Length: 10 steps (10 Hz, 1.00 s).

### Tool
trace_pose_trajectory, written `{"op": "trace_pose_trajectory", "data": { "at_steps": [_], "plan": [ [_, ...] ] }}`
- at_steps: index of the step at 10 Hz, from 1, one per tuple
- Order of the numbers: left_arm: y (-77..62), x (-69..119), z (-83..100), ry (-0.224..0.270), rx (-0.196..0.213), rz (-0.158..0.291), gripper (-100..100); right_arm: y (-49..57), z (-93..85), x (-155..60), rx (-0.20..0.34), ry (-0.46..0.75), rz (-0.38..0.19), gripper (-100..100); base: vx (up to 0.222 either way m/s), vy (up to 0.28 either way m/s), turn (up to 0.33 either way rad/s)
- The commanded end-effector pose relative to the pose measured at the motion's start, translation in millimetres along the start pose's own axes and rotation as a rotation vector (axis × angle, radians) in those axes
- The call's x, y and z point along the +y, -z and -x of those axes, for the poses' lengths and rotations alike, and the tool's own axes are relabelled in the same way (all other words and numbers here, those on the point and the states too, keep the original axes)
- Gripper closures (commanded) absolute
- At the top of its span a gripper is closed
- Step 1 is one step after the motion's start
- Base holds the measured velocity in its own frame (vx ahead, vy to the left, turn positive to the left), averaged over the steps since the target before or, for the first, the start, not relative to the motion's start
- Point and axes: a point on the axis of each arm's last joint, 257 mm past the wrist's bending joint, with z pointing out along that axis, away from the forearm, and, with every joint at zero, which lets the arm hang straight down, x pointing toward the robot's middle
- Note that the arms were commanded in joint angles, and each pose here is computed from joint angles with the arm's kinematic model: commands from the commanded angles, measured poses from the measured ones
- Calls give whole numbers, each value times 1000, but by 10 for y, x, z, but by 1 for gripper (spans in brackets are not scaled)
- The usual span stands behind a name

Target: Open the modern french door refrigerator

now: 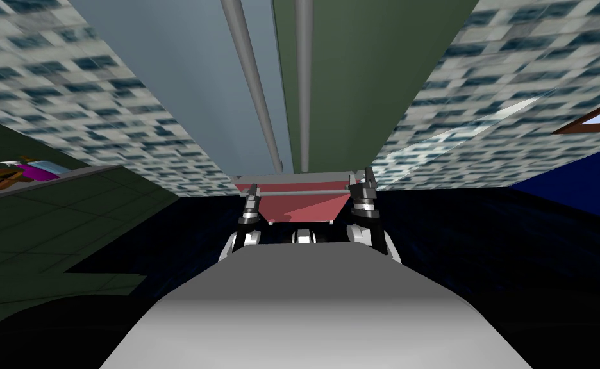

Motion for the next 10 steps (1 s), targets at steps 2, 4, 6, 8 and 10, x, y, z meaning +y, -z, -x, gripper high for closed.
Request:
{"op": "trace_pose_trajectory", "data": {
  "at_steps": [2, 4, 6, 8, 10],
  "plan": [
    [133, 244, -73, -25, 28, 12, -100, 0, 0, 0, 0, 0, 0, 0, 48, -18, -10],
    [193, 346, -100, -31, 37, 23, -100, 0, 0, 0, 0, 0, 0, 0, 45, -25, -7],
    [283, 469, -137, -41, 47, 29, -100, 0, 0, 0, 0, 0, 0, 0, 33, -13, -10],
    [349, 565, -164, -44, 53, 40, -100, 0, 0, 0, 0, 0, 0, 0, 37, -19, -7],
    [455, 692, -207, -50, 60, 50, -100, 0, 0, 0, 0, 0, 0, 0, 35, -12, -12]
  ]
}}
